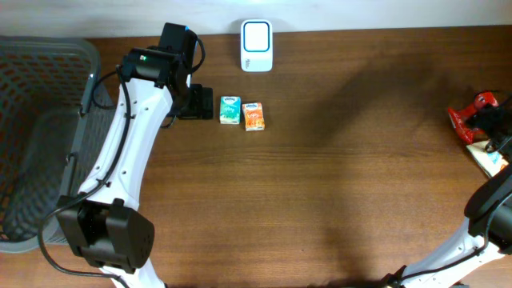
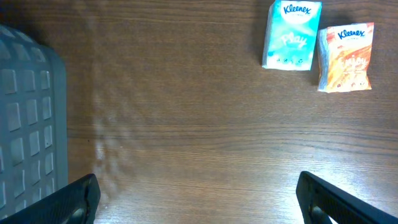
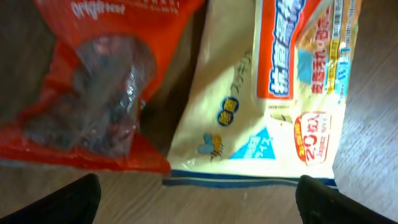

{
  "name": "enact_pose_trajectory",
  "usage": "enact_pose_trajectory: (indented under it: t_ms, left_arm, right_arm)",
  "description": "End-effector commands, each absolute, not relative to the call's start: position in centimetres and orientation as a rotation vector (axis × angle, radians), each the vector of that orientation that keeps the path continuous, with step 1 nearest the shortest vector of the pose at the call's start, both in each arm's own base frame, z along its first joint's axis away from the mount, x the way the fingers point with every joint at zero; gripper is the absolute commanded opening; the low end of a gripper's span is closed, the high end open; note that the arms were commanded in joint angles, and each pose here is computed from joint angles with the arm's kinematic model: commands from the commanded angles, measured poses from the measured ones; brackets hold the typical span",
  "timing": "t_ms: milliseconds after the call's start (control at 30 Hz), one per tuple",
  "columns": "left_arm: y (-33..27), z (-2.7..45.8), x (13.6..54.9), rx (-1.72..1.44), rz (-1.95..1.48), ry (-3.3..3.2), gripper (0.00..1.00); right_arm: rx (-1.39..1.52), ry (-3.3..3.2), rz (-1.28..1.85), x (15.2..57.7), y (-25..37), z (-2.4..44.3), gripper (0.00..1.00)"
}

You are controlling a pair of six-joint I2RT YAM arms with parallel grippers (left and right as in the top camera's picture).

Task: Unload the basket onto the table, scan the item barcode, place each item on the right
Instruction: 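Carry the red bag to the far right and drop it by the wet-wipes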

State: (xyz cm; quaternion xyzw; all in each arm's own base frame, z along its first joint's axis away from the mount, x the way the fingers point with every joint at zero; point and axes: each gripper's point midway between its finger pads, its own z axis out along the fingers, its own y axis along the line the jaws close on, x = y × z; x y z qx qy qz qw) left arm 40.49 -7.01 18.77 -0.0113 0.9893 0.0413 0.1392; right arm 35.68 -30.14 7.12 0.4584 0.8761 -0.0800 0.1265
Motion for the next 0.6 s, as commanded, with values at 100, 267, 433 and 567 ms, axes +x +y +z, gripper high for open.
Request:
enact_pose_trajectory:
  t_ms: [100,267,433,567]
  left_arm:
    - [-6.8,18.7,40.6,-0.060,0.118,2.859,0.99]
    - [-6.8,18.7,40.6,-0.060,0.118,2.859,0.99]
    - [-6.8,18.7,40.6,-0.060,0.118,2.859,0.99]
    - [-6.8,18.7,40.6,-0.060,0.118,2.859,0.99]
  right_arm:
    - [1.427,2.534,-0.177,33.7,-31.3,6.4,0.99]
    - [1.408,2.454,0.132,31.5,-33.8,6.7,0.99]
    - [1.538,2.366,0.117,27.6,-37.1,6.8,0.41]
    - [1.564,2.370,0.039,26.7,-38.0,6.6,0.17]
